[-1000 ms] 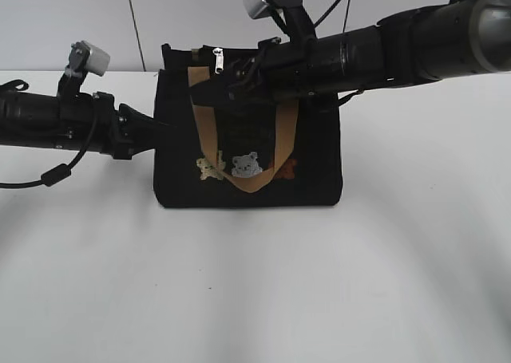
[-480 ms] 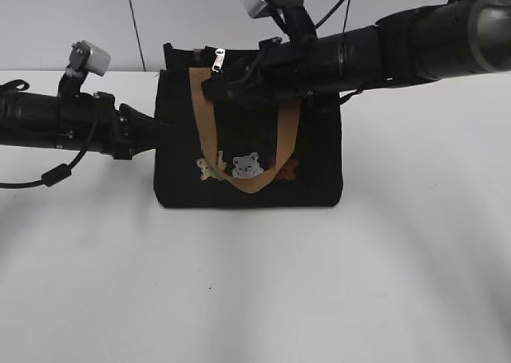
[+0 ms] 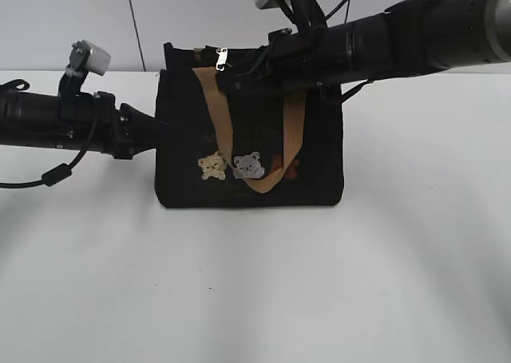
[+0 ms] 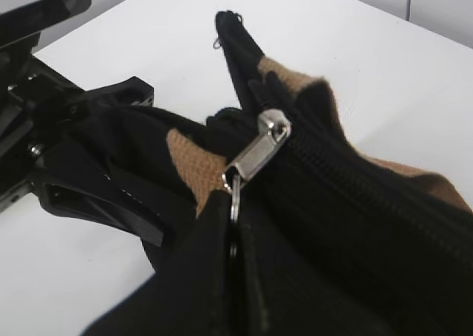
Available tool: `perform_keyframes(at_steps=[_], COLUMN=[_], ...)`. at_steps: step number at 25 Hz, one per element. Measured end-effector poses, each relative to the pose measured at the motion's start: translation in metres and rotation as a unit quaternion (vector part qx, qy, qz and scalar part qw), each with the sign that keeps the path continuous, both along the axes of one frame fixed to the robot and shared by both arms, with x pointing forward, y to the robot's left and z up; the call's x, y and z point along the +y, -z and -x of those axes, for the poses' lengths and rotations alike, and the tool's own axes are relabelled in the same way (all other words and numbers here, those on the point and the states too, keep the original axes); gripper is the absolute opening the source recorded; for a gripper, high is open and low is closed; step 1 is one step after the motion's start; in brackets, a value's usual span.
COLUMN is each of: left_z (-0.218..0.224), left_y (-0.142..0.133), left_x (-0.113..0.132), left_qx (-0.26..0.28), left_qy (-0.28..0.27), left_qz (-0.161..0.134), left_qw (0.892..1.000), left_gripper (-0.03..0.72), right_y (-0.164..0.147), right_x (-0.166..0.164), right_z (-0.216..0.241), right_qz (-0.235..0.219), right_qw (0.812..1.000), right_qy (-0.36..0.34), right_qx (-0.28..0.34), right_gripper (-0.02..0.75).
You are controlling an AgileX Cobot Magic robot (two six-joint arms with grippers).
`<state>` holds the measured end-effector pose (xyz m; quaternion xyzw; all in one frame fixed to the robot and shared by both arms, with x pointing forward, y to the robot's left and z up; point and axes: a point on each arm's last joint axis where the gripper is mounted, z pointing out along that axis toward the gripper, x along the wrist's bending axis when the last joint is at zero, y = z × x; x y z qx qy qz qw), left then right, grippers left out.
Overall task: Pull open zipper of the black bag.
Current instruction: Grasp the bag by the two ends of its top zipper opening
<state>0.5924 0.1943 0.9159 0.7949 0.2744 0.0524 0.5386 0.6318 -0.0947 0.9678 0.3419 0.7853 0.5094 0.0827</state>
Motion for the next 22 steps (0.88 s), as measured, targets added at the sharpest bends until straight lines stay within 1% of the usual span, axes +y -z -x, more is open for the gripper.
perform_keyframes(at_steps=[3, 8, 11, 14, 16, 18, 19, 22], left_z=[0.0, 0.0, 0.0, 0.0, 0.0, 0.0, 0.0, 0.0001], left_y=[0.0, 0.0, 0.0, 0.0, 0.0, 0.0, 0.0, 0.0], left_x=[0.0, 0.0, 0.0, 0.0, 0.0, 0.0, 0.0, 0.0], left_qx=[0.0, 0.0, 0.0, 0.0, 0.0, 0.0, 0.0, 0.0], left_qy=[0.0, 0.0, 0.0, 0.0, 0.0, 0.0, 0.0, 0.0], left_qz=[0.0, 0.0, 0.0, 0.0, 0.0, 0.0, 0.0, 0.0], left_qw=[1.0, 1.0, 1.0, 1.0, 1.0, 1.0, 1.0, 1.0], left_gripper=[0.028, 0.028, 0.028, 0.028, 0.028, 0.028, 0.028, 0.028], right_y=[0.0006, 0.0009, 0.0009, 0.0009, 0.0009, 0.0006, 0.0001, -0.0028], right_x=[-0.0001, -0.0009, -0.0009, -0.0009, -0.0009, -0.0009, -0.0009, -0.0026], right_z=[0.0004, 0.0002, 0.0002, 0.0002, 0.0002, 0.0002, 0.0003, 0.0001], right_qz=[0.006, 0.009, 0.009, 0.009, 0.009, 0.006, 0.005, 0.008], right_qw=[1.0, 1.0, 1.0, 1.0, 1.0, 1.0, 1.0, 1.0], right_qy=[-0.004, -0.005, -0.005, -0.005, -0.005, -0.002, -0.002, 0.002], right_qx=[-0.002, -0.003, -0.003, -0.004, -0.003, 0.001, 0.002, -0.001], right_gripper=[-0.005, 0.123, 0.148, 0.135, 0.084, 0.007, -0.011, -0.015])
